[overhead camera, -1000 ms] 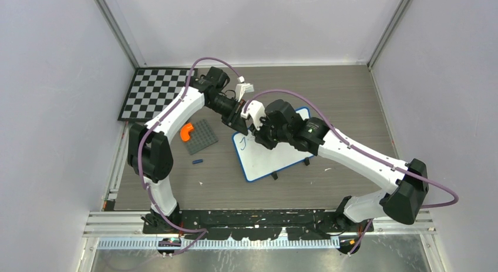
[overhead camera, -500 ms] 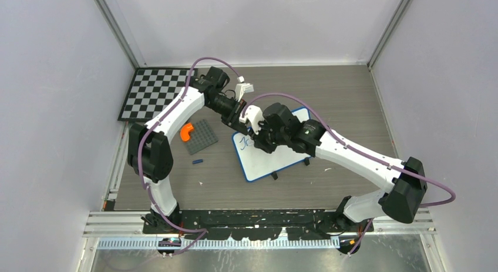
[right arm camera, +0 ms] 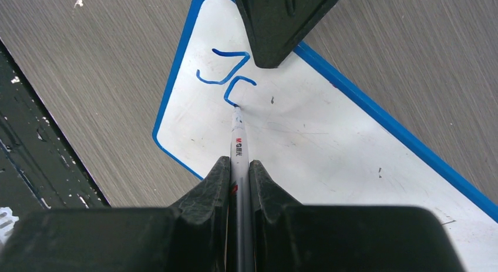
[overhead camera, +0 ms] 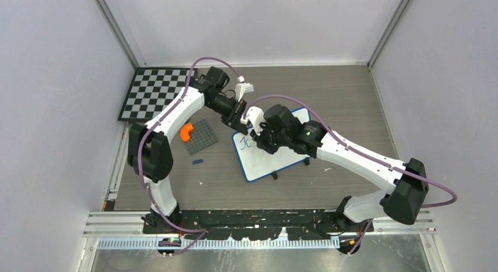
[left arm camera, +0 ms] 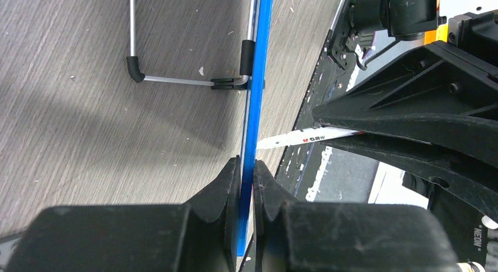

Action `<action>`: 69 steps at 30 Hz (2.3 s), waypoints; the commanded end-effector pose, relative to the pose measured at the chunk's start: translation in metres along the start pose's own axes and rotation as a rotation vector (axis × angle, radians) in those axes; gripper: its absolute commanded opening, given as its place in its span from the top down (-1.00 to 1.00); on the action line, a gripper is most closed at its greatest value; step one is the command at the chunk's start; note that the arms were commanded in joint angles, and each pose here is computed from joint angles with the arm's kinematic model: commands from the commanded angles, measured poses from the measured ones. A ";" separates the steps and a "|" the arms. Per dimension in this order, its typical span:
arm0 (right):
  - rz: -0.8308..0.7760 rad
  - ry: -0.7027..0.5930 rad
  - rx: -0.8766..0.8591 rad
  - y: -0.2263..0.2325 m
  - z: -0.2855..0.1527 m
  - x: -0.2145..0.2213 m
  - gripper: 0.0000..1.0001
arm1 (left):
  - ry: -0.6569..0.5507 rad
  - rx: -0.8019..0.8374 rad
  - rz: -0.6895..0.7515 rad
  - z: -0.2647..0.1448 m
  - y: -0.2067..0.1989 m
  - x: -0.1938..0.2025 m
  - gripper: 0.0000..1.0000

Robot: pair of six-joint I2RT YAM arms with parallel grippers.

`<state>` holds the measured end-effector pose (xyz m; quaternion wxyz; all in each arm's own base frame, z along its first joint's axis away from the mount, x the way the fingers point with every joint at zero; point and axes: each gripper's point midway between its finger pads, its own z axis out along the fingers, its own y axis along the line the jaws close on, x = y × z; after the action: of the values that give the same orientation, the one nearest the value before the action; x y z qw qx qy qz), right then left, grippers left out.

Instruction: Write a sentence on the whiteboard

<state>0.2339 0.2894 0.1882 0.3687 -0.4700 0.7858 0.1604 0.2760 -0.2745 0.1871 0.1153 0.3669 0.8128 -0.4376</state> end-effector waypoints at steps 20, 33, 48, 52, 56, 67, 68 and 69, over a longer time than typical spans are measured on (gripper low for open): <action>0.001 -0.098 0.102 -0.021 -0.004 -0.046 1.00 | -0.001 -0.002 -0.004 0.003 -0.001 0.002 1.00; -0.010 -0.101 0.052 -0.011 -0.015 -0.045 1.00 | -0.001 0.000 -0.004 0.003 -0.001 0.001 1.00; -0.013 -0.077 0.063 -0.017 -0.011 -0.032 0.99 | -0.002 -0.002 -0.004 0.003 -0.001 0.000 1.00; -0.015 -0.064 0.098 -0.023 -0.007 -0.028 1.00 | -0.001 -0.003 -0.003 0.003 -0.001 0.000 1.00; -0.012 -0.054 0.134 -0.029 -0.009 -0.024 0.99 | 0.001 -0.002 -0.005 0.004 0.000 0.000 1.00; -0.006 -0.008 0.125 -0.027 -0.010 -0.002 0.99 | 0.000 -0.002 -0.011 0.004 0.001 -0.001 1.00; -0.006 -0.008 0.124 -0.027 -0.010 -0.002 0.99 | 0.000 -0.002 -0.011 0.004 0.001 -0.001 1.00; -0.006 -0.013 0.125 -0.027 -0.010 -0.004 0.99 | -0.001 -0.002 -0.010 0.004 0.001 -0.001 1.00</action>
<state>0.2441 0.2798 0.1972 0.3872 -0.4591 0.7884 0.1335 0.2773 -0.2728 0.1853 0.1158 0.3648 0.8146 -0.4358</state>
